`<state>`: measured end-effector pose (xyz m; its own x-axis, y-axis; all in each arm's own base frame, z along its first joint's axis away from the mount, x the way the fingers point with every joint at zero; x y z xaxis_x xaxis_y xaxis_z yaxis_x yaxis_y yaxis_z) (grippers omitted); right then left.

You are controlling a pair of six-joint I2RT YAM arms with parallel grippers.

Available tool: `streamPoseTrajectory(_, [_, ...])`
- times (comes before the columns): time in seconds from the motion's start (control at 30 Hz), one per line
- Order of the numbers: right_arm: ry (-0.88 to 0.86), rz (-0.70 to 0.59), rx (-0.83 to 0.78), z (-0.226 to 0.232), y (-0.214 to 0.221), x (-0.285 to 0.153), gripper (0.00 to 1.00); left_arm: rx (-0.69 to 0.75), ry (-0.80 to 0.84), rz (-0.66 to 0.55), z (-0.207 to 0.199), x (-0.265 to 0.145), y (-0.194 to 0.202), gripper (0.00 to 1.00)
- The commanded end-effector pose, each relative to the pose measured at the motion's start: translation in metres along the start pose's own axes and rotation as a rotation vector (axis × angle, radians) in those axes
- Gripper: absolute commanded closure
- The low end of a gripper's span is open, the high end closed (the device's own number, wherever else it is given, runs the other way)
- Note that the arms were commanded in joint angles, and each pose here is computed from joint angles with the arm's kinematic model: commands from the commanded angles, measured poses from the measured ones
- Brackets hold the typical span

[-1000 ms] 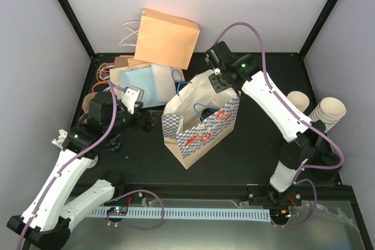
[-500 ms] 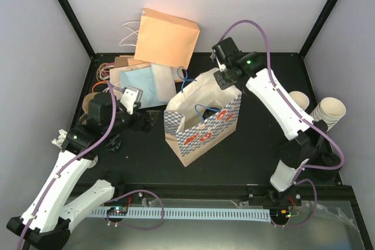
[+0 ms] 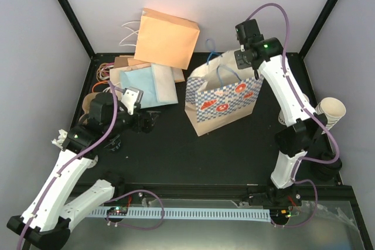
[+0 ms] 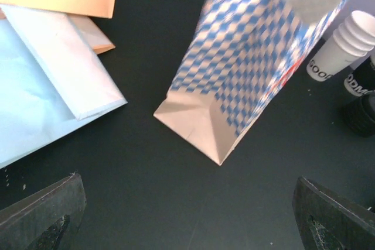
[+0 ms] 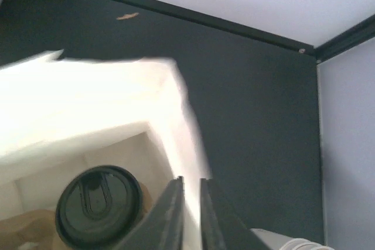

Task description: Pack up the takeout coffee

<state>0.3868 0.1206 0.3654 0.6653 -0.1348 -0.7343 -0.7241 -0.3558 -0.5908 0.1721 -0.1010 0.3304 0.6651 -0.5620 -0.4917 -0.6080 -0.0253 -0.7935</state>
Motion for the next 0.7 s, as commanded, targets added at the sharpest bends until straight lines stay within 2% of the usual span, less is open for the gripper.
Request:
streamPoseTrajectory(0.0, [0.082, -0.002, 0.052, -0.018, -0.005, 0.009, 0.71, -0.014, -0.075, 0.03, 0.006, -0.003, 0.001, 0.01])
streamPoseTrajectory(0.03, [0.089, -0.004, 0.054, -0.02, -0.005, 0.007, 0.59, -0.015, -0.097, 0.037, 0.008, -0.003, 0.002, 0.01])
streamPoseTrajectory(0.1, [0.102, -0.02, 0.063, -0.024, -0.005, 0.0, 0.48, -0.018, -0.135, 0.05, 0.012, -0.004, 0.005, 0.01])
streamPoseTrajectory(0.27, [0.141, -0.099, 0.138, -0.042, -0.007, -0.042, 0.46, -0.065, -0.22, 0.084, 0.022, 0.0, 0.015, 0.01])
streamPoseTrajectory(0.4, [0.13, -0.192, 0.138, -0.038, -0.007, -0.084, 0.4, -0.126, -0.263, 0.121, 0.03, 0.009, 0.024, 0.01])
streamPoseTrajectory(0.67, [0.008, -0.371, 0.203, -0.034, 0.019, -0.141, 0.35, -0.137, -0.27, 0.118, 0.033, 0.014, 0.029, 0.01])
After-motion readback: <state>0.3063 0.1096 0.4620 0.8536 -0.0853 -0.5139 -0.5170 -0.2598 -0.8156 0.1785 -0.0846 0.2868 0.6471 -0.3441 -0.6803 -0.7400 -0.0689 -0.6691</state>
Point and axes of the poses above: each gripper's point midway between its finger pads, its own x axis out along the fingers, its own z axis along the line the jaws close on, y = z × x, the point moved 8 cm from there along -x, back along the fingers, and after that the axes turned 5 degrees about -x, right-handed, at the moved point
